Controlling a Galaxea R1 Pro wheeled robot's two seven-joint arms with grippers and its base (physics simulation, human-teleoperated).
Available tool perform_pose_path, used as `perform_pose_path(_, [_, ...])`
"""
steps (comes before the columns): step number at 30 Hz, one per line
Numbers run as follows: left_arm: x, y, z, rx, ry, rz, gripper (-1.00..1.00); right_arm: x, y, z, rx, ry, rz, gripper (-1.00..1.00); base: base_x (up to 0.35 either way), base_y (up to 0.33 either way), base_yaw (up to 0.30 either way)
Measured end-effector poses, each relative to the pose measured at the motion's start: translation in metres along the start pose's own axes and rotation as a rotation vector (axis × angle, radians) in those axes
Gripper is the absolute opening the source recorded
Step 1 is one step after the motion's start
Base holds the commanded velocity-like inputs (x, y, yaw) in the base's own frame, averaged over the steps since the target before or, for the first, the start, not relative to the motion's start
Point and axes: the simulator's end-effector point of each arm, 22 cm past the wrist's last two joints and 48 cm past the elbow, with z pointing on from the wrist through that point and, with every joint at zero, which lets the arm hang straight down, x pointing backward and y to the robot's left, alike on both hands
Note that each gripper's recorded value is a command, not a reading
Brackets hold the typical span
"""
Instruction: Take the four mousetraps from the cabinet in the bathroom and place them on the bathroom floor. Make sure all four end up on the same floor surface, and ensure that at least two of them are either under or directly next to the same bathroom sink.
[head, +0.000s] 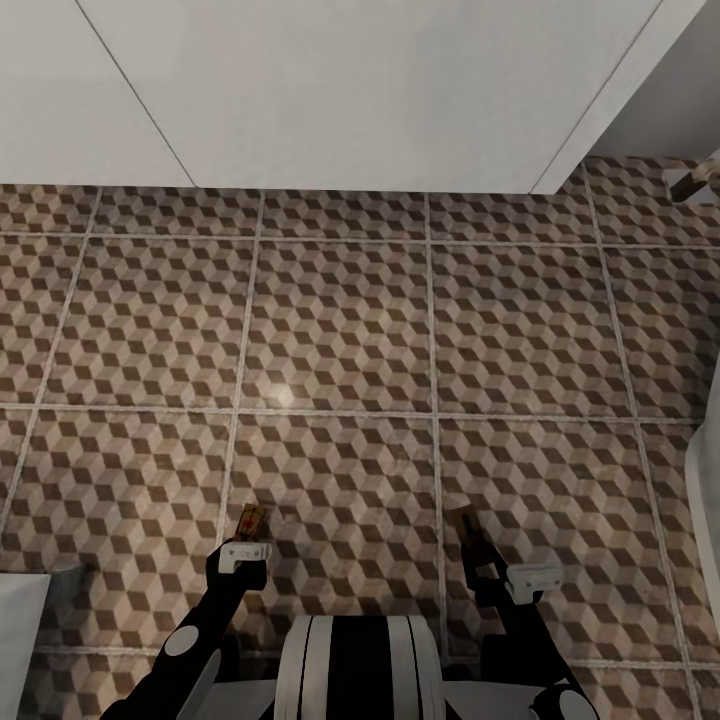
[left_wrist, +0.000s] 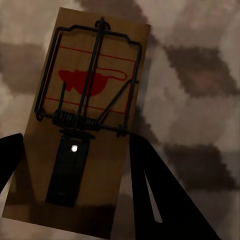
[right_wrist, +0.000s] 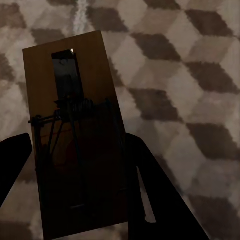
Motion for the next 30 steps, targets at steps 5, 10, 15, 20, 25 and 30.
perform_pose_path(5, [-0.001, 0.0, 0.0, 0.0, -0.002, 0.0, -1.0, -0.001, 0.0, 0.0, 0.0, -0.002, 0.0, -1.0, 0.0, 0.0, 0.0])
perform_pose_path(10, [-0.007, -0.001, 0.0, 0.003, -0.014, -0.001, -1.0, -0.005, 0.002, 0.001, -0.003, -0.013, 0.002, -1.0, 0.0, 0.0, 0.0])
perform_pose_path(15, [-0.009, -0.002, 0.0, 0.004, -0.019, -0.001, -1.0, -0.01, 0.003, 0.002, -0.005, -0.024, 0.003, -1.0, 0.0, 0.0, 0.0])
perform_pose_path(20, [-0.009, -0.002, 0.0, 0.004, -0.018, -0.001, -1.0, -0.029, 0.008, 0.006, -0.011, -0.063, 0.014, -1.0, 0.0, 0.0, 0.0])
perform_pose_path(25, [-0.009, -0.002, 0.0, 0.004, -0.018, -0.001, -1.0, -0.037, 0.019, 0.009, -0.018, -0.08, 0.025, -1.0, 0.0, 0.0, 0.0])
perform_pose_path(30, [-0.007, -0.001, 0.0, 0.004, -0.015, -0.001, -1.0, -0.039, 0.026, 0.009, -0.037, -0.089, -0.013, -1.0, 0.0, 0.0, 0.0])
